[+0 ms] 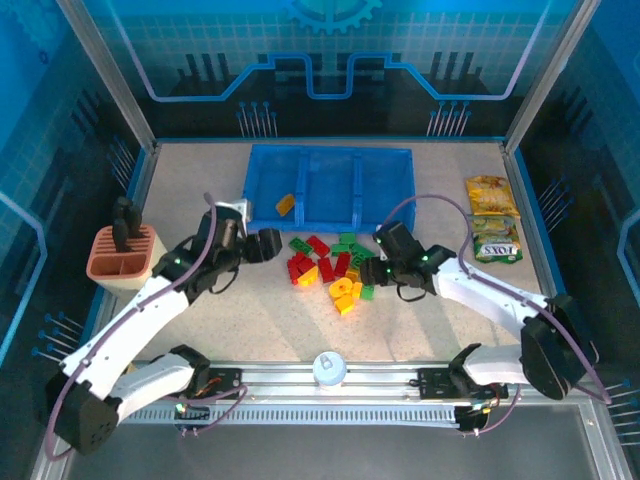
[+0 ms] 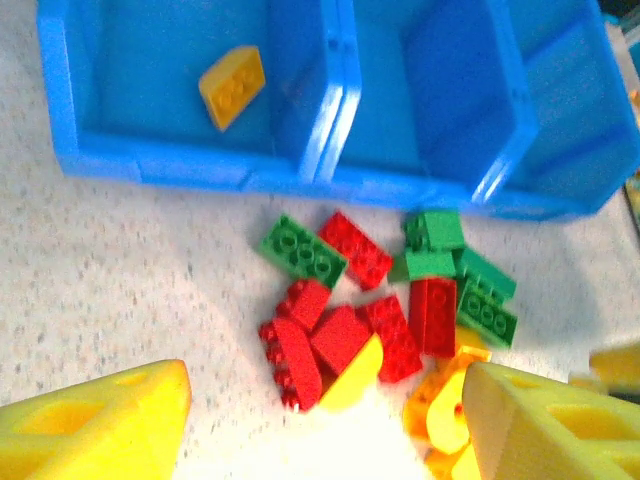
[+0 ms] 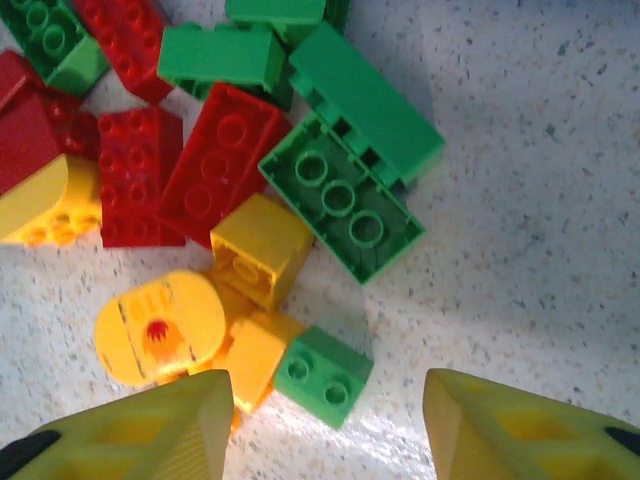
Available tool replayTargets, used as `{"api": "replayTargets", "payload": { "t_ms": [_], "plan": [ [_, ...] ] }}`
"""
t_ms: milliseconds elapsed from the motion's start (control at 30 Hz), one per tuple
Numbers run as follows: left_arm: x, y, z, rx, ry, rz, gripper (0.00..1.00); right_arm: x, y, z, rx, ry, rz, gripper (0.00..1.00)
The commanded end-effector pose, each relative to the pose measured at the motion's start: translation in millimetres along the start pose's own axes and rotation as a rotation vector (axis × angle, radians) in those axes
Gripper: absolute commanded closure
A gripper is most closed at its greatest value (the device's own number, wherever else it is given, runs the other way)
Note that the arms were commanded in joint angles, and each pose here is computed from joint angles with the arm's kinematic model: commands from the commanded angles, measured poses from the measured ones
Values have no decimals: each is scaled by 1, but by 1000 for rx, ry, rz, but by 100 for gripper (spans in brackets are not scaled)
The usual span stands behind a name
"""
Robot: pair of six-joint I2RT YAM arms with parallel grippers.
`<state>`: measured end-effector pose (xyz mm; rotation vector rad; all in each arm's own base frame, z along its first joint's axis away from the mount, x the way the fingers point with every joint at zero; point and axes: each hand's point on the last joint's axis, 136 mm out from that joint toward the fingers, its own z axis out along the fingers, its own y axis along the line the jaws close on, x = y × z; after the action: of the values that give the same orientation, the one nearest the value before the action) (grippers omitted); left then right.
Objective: Sort the legos into containers by color
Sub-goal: Move the container to the top-center of the table.
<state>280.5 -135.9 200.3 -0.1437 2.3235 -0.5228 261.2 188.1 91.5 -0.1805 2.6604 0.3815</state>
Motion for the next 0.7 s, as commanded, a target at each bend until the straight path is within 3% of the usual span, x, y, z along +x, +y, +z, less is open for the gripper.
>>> {"api": "replayTargets", "payload": {
  "t_ms": [0, 133, 233, 667],
  "plan": [
    [18, 11, -10, -35, 2, -36, 27, -18, 7, 3, -14, 20, -35, 50],
    [46, 14, -10, -15, 40, -62, 27, -36, 14, 12, 1, 43, -56, 59],
    [59, 20, -11, -30, 50, -64, 27, -47, 15, 21, 22, 52, -58, 61],
    [68, 28, -13, -33, 44, -74, 27, -90, 10, 49, 85, 43, 11, 81]
  ]
}}
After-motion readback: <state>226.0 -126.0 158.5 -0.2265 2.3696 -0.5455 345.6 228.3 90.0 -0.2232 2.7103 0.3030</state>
